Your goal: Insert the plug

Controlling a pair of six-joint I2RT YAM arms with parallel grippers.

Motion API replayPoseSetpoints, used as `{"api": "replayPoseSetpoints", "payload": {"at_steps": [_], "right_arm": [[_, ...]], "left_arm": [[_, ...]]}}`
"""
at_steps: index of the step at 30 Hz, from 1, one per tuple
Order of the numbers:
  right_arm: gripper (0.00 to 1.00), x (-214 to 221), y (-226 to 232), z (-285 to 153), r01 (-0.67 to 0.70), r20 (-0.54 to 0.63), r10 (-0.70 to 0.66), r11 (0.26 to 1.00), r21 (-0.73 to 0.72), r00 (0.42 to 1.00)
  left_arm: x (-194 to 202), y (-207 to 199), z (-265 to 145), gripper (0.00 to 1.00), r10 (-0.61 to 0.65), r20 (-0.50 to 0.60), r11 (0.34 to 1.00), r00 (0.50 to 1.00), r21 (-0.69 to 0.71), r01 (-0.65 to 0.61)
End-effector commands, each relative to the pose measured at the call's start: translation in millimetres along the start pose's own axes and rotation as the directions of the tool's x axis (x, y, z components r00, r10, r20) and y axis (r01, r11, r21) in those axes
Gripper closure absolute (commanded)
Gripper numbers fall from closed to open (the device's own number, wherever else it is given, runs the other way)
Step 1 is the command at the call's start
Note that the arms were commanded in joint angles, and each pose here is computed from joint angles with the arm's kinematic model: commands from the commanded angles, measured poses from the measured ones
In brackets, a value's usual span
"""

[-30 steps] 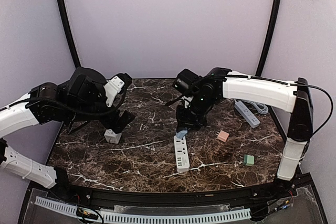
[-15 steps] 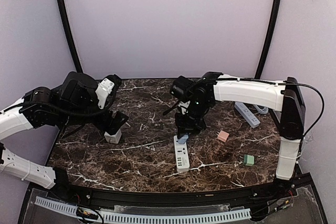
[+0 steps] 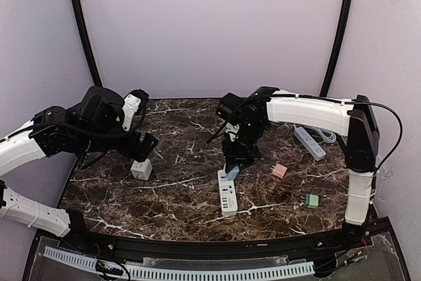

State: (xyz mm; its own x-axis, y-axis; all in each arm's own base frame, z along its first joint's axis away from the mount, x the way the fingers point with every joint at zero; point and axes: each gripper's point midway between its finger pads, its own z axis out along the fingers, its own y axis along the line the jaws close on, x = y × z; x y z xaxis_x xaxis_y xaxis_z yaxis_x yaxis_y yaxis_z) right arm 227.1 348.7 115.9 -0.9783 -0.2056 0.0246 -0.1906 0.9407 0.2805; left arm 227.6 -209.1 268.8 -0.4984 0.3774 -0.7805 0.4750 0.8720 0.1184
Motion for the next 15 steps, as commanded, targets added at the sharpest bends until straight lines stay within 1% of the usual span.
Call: {"api": "replayPoseSetpoints", "payload": {"at_steps": [1, 10, 15], "right_arm": [[1.00, -5, -3, 5, 0.001, -0.029, -0.001, 1.000, 0.000, 1.000], [1.00, -25, 1, 14, -0.005, -0.030, 0.005, 1.000, -0.015, 1.000], [1.00, -27, -1, 17, -0.002, -0.036, 0.002, 1.000, -0.008, 0.999]], "left_arm": [[-1, 3, 7, 0.01, -0.035, -0.008, 0.999, 0.999, 0.005, 0.035], [-1, 5, 14, 0.01, -0.052, -0.022, 0.999, 0.998, 0.004, 0.053], [-2, 6, 17, 0.01, -0.052, -0.024, 0.999, 0.998, -0.004, 0.052]]}}
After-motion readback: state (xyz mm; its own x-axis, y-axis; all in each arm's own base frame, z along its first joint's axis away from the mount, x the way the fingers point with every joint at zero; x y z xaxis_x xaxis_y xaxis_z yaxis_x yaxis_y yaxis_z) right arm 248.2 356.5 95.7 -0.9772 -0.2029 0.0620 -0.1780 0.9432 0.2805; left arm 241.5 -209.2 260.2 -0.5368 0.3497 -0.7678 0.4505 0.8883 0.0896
